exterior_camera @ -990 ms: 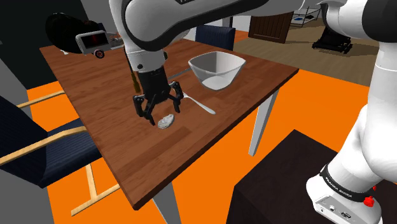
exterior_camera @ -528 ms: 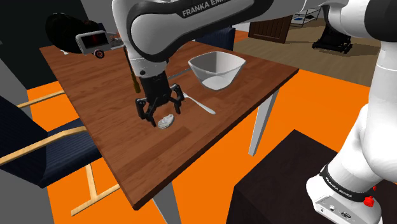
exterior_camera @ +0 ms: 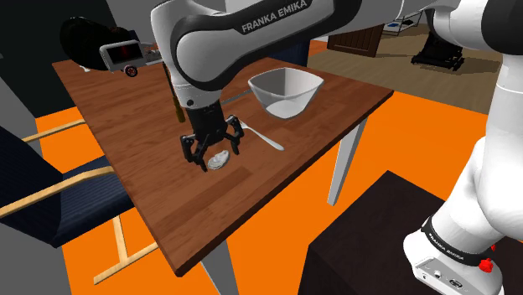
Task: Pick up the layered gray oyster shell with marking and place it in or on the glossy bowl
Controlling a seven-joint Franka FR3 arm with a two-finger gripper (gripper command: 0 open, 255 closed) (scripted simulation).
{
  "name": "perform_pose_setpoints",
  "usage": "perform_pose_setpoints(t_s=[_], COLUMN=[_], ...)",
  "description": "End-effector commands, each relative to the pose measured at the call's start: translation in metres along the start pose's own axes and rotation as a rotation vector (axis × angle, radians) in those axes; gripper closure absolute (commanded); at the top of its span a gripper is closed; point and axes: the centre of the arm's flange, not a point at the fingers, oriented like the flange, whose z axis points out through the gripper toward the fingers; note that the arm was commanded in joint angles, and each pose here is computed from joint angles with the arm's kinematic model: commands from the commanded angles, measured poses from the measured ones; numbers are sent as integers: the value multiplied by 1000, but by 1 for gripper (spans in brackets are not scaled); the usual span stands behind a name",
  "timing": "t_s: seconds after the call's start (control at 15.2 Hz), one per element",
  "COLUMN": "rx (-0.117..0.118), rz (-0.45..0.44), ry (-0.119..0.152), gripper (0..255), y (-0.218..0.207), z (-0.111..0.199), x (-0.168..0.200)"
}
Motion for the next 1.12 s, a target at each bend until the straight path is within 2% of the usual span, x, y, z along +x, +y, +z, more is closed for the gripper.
perform_pose_setpoints(t_s=[0.0,0.07,0.66,1.06], rx=[0,0,0,0], rz=[0,0,0,0], ry=[0,0,0,0], gripper=[0,255,255,255], y=[0,0,0,1], z=[0,0,0,-31], x=[0,0,0,-5])
